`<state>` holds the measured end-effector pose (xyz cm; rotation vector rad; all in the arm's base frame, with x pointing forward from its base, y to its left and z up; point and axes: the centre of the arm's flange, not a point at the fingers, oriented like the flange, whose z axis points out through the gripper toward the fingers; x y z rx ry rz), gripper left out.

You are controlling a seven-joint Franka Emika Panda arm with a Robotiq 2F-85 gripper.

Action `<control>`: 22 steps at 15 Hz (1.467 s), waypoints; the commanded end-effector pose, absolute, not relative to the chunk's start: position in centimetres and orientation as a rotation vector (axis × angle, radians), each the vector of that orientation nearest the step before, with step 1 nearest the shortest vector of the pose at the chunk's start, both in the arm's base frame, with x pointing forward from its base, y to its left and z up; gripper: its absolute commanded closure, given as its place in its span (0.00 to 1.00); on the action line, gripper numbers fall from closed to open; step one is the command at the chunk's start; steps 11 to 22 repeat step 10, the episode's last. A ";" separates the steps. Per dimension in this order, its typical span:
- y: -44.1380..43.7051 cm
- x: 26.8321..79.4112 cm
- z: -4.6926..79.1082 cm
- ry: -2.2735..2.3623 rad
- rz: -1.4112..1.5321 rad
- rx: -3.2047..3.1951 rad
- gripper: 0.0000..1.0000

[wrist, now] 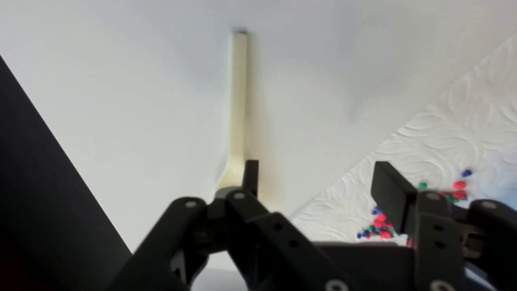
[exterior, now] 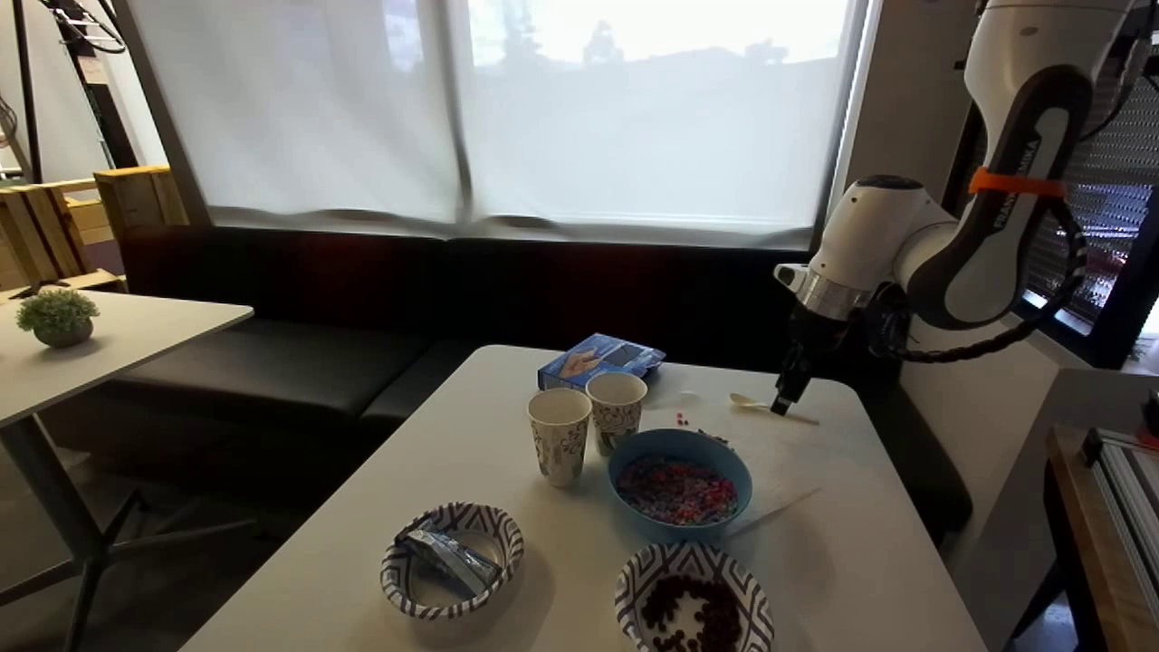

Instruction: Transfer a spoonful of contents from the blue bowl onto the paper towel

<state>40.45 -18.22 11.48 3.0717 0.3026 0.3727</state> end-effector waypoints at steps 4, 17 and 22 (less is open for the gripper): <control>-14.6 37.4 19.6 0.311 0.211 3.092 0.00; -12.0 35.9 14.7 0.287 0.021 3.135 0.00; -12.0 35.9 14.7 0.287 0.021 3.135 0.00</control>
